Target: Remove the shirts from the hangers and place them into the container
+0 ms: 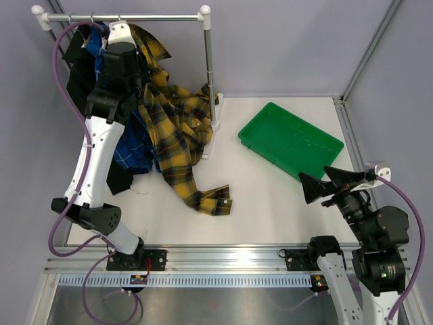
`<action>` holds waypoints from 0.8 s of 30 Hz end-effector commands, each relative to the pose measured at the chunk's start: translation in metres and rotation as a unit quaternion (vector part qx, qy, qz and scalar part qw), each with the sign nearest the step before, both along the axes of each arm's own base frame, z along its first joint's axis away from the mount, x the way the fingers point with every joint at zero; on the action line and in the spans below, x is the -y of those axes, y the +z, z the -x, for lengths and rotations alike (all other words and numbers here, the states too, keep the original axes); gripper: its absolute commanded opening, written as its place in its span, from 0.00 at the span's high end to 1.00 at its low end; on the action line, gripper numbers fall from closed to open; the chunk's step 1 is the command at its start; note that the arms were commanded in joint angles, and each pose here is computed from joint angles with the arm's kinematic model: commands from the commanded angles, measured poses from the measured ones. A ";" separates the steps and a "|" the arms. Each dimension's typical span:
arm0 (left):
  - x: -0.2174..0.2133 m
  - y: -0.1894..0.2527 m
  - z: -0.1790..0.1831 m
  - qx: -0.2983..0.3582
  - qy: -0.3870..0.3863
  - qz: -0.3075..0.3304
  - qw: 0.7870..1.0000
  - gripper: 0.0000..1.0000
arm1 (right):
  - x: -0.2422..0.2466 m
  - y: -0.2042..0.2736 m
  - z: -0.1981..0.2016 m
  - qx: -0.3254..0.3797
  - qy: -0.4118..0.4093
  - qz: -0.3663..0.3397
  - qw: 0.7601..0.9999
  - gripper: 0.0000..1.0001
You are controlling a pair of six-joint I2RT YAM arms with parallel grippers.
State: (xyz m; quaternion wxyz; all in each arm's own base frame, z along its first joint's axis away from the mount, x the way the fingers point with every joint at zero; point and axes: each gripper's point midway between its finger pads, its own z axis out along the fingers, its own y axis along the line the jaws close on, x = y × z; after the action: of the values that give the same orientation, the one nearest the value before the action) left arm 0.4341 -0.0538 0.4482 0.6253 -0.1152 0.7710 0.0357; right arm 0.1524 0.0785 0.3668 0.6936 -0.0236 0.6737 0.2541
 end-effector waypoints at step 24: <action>-0.010 0.100 0.018 0.184 -0.034 -0.013 0.982 1.00 | -0.001 0.006 0.010 0.047 0.007 0.007 0.999 0.00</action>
State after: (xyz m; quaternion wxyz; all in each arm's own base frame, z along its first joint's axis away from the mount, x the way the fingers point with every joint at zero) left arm 0.4431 -0.0498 0.4516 0.6485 -0.0801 0.7561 0.0376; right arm 0.1445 0.0794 0.3649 0.7061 -0.0345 0.6592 0.2563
